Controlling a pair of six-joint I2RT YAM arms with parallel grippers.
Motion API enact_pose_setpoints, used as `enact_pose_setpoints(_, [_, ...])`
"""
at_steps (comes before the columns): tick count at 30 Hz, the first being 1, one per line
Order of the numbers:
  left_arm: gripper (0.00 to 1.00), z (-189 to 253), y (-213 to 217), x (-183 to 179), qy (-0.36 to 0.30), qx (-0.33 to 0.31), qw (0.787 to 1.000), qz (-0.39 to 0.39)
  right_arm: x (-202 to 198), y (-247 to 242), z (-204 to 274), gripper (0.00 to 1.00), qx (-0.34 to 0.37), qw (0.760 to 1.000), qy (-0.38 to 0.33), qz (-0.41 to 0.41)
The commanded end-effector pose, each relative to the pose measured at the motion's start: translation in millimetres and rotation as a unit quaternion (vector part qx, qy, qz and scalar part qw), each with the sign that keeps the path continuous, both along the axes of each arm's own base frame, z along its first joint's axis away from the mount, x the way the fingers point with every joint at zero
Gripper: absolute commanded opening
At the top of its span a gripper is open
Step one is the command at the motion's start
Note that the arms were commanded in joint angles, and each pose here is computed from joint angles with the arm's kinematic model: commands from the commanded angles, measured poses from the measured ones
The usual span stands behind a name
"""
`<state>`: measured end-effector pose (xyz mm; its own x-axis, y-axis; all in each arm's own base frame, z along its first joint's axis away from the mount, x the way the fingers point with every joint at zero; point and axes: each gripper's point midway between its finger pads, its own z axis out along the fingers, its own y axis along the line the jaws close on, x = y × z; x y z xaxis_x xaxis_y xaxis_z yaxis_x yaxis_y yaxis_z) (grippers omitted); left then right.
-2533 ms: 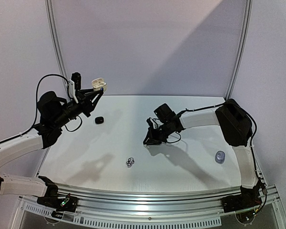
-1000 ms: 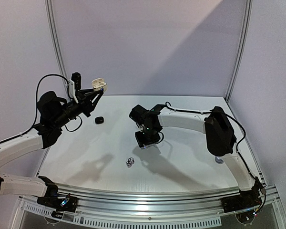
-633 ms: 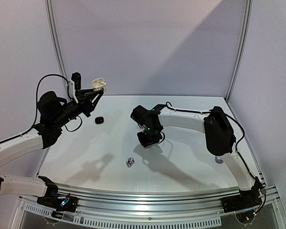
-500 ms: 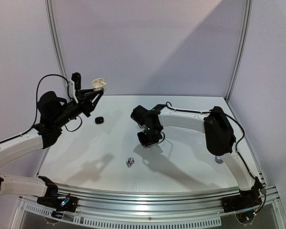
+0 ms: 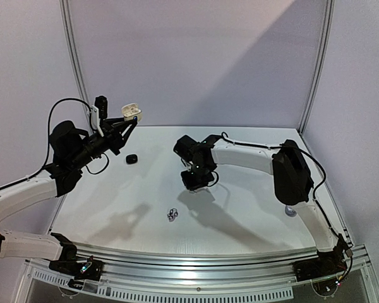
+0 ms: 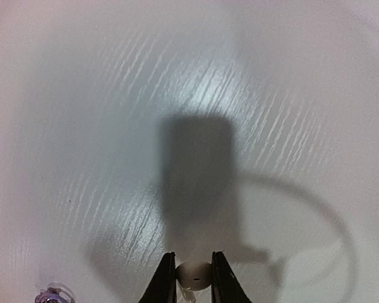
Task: Insert the wireless bluetooth earbuds into the charging case
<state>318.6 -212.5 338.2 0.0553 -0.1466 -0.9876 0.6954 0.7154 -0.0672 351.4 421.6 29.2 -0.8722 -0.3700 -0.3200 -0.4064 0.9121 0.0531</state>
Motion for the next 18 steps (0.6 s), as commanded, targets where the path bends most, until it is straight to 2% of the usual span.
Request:
enact_pose_setpoints(1, [0.00, 0, 5, 3, -0.001, -0.003, 1.000, 0.009, 35, 16, 113, 0.00, 0.113, 0.988, -0.100, -0.009])
enact_pose_setpoints(4, [0.00, 2, 6, 4, -0.005, -0.005, 1.000, 0.014, 44, 26, 195, 0.00, 0.187, 0.965, -0.185, 0.004])
enact_pose_setpoints(7, [0.00, 6, 5, 2, -0.015, -0.010, 1.000, 0.011, 41, 36, 280, 0.00, 0.261, 0.922, -0.284, 0.015])
enact_pose_setpoints(9, [0.00, 10, 3, 0, -0.026, -0.013, 1.000, 0.007, 29, 40, 348, 0.00, 0.319, 0.876, -0.361, 0.037])
enact_pose_setpoints(11, [0.00, 14, 2, -1, -0.033, -0.018, 0.999, 0.004, 13, 46, 387, 0.00, 0.356, 0.841, -0.403, 0.063])
enact_pose_setpoints(12, [0.00, 18, 2, -2, -0.041, -0.021, 0.999, 0.003, 4, 51, 410, 0.00, 0.386, 0.815, -0.425, 0.075])
enact_pose_setpoints(15, [0.00, 30, -1, -6, -0.067, -0.028, 0.997, -0.001, -23, 64, 456, 0.00, 0.442, 0.758, -0.464, 0.118])
enact_pose_setpoints(18, [0.00, 42, -3, -7, -0.090, -0.034, 0.995, 0.000, -45, 77, 484, 0.00, 0.477, 0.714, -0.489, 0.152])
